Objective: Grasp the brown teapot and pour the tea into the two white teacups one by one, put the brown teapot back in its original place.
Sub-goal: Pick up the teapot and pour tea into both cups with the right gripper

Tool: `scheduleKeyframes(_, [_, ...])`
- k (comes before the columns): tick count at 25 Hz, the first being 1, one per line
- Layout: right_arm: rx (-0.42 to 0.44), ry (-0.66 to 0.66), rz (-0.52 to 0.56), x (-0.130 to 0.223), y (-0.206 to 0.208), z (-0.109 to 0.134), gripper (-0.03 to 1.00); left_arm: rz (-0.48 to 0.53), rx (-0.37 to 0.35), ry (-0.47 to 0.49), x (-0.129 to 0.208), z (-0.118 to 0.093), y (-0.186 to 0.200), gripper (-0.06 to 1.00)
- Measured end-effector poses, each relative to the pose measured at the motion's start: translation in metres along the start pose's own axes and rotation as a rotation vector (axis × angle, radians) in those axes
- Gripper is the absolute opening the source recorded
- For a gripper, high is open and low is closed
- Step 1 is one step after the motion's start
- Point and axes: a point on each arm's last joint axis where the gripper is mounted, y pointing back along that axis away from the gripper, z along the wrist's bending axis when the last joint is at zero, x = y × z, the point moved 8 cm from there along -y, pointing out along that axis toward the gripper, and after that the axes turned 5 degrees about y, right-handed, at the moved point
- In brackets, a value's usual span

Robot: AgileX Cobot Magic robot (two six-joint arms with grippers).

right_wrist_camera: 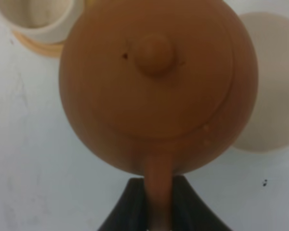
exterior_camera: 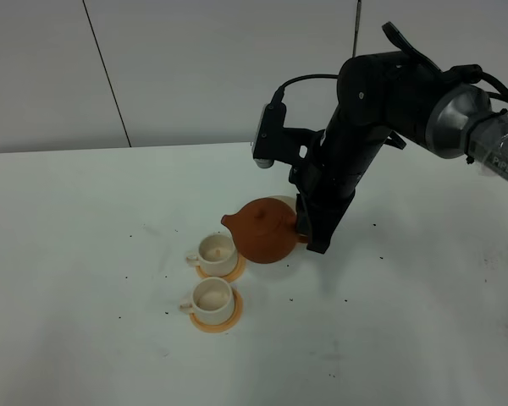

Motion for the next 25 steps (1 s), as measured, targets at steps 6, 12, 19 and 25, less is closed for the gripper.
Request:
scheduleKeyframes(6, [-0.014, -0.004, -0.015, 0.003, -0.013, 0.006, 0.09, 0.0, 0.0, 0.0, 0.0, 0.0, 0.0, 0.23])
scheduleKeyframes(12, [-0.003, 0.0, -0.025, 0.002, -0.014, 0.004, 0.09, 0.0, 0.0, 0.0, 0.0, 0.0, 0.0, 0.23])
scheduleKeyframes(19, [0.002, 0.0, -0.028, 0.002, -0.014, 0.003, 0.09, 0.0, 0.0, 0.0, 0.0, 0.0, 0.0, 0.23])
scheduleKeyframes(25, [-0.001, 0.0, -0.026, 0.002, -0.014, 0.004, 0.09, 0.0, 0.0, 0.0, 0.0, 0.0, 0.0, 0.23])
